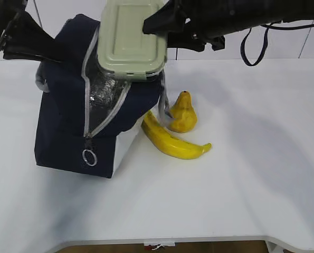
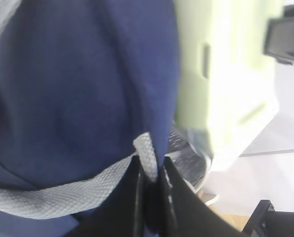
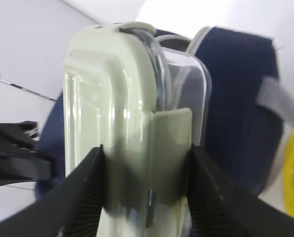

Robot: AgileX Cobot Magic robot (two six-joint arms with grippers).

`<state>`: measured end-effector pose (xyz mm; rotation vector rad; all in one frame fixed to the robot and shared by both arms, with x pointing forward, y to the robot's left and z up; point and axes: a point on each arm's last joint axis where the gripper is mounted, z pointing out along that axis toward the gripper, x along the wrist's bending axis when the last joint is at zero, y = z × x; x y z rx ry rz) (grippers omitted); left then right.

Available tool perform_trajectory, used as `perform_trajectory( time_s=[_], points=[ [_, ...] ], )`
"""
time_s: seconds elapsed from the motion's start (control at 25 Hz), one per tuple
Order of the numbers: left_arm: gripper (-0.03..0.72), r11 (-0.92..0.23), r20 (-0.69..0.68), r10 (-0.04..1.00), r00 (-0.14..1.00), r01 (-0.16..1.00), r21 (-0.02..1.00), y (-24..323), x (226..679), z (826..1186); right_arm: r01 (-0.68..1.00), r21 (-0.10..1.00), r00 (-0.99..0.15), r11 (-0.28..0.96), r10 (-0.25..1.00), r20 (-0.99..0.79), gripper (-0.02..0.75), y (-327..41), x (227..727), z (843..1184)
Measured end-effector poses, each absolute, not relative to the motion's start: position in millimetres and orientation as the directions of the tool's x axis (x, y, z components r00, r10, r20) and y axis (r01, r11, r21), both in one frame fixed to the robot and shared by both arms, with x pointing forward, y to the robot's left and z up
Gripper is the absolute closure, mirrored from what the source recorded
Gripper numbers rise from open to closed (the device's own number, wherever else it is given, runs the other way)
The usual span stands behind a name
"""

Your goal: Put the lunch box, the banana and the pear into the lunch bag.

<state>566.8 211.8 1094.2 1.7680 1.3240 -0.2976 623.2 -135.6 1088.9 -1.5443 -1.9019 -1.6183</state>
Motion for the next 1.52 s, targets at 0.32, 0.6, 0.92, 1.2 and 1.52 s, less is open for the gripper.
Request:
perform_trajectory(
  time_s=[0.32,0.6,0.92,1.2,1.52],
  points=[
    [0.678,-0.052,-0.625,0.657,0.422,0.852,0.521,212.2,567.8,1094.2,0.795,0.601,-0.428,-0.087,0.622,0.656,0.358,-136.3,630.8,1066.8],
    [0.678,-0.05,-0.614,0.663,0.428,0.844,0.534,212.6,569.0,1094.3,0.778,0.625,-0.458,-0.062,0.625,0.632,0.358,-126.5,628.0,1066.8],
    [0.678,-0.047,-0.612,0.665,0.427,0.842,0.537,212.8,569.4,1094.4,0.733,0.68,-0.515,-0.007,0.648,0.562,0.358,-103.5,622.0,1064.1],
    [0.678,-0.062,-0.6,0.664,0.447,0.832,0.551,212.8,569.4,1094.4,0.739,0.673,-0.512,0.006,0.654,0.557,0.358,-96.1,636.0,1049.4],
    [0.678,-0.111,-0.556,0.674,0.486,0.811,0.574,214.2,569.2,1092.6,0.737,0.673,-0.56,0.054,0.607,0.564,0.358,-64.5,649.6,1037.7]
  ],
)
